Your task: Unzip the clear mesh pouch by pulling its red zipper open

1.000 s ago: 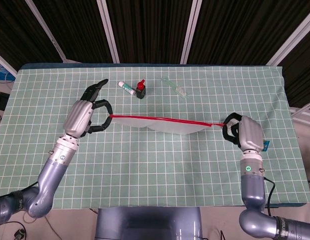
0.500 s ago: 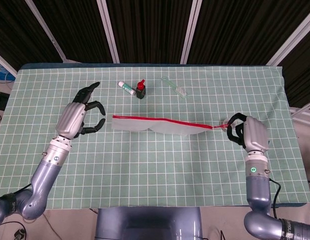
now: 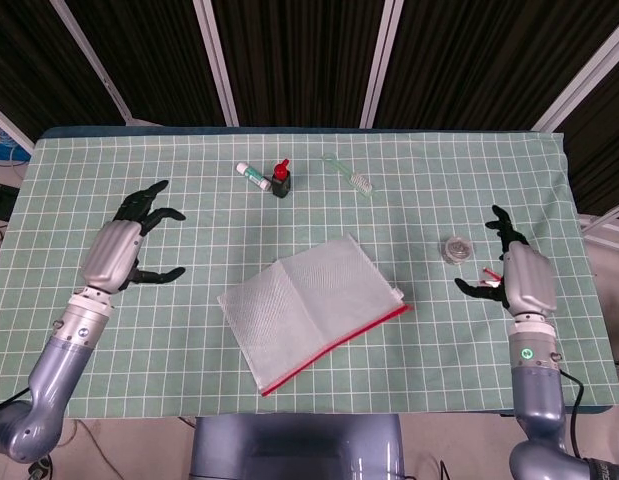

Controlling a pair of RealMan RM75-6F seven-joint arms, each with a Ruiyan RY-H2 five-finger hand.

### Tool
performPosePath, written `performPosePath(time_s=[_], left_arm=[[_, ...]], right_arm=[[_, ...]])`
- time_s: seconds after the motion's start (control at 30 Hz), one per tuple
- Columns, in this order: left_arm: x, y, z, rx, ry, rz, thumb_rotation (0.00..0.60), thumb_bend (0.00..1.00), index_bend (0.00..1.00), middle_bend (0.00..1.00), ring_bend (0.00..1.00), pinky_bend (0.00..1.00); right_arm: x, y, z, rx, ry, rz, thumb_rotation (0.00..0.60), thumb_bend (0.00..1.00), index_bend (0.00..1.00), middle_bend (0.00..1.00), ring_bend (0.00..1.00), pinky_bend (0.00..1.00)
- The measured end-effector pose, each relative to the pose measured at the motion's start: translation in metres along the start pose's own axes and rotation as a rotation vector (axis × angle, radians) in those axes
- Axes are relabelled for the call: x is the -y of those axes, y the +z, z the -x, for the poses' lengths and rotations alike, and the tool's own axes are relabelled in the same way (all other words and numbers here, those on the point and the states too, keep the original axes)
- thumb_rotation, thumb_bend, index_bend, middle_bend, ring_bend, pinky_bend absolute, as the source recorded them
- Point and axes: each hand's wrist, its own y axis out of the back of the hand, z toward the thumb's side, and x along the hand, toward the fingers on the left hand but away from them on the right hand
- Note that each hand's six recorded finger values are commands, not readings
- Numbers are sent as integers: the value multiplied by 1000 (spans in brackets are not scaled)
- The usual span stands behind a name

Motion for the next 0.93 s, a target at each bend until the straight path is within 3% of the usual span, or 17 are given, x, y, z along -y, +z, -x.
performPosePath(time_s=[0.37, 0.57, 0.7, 0.93], left_arm=[[-8, -61, 76, -103, -3, -158, 600, 84, 104, 0, 0, 0], [-13, -108, 130, -198, -2, -305, 600, 0, 1, 0, 0, 0], [-17, -132, 157, -251, 0, -349, 600, 0, 0, 0, 0, 0], [-22, -150, 184, -255, 53, -394, 600, 0, 0, 0, 0, 0]], right_arm=[[-6, -44, -34, -55, -2, -168, 600, 113, 0, 9, 31, 267], [-14, -85, -56, -79, -47, -308, 600, 95, 0, 0, 0, 246], [-20, -117, -72, -76, -75, -362, 600, 82, 0, 0, 0, 245], [-28, -160, -94, -40, -98, -366, 600, 68, 0, 0, 0, 244]])
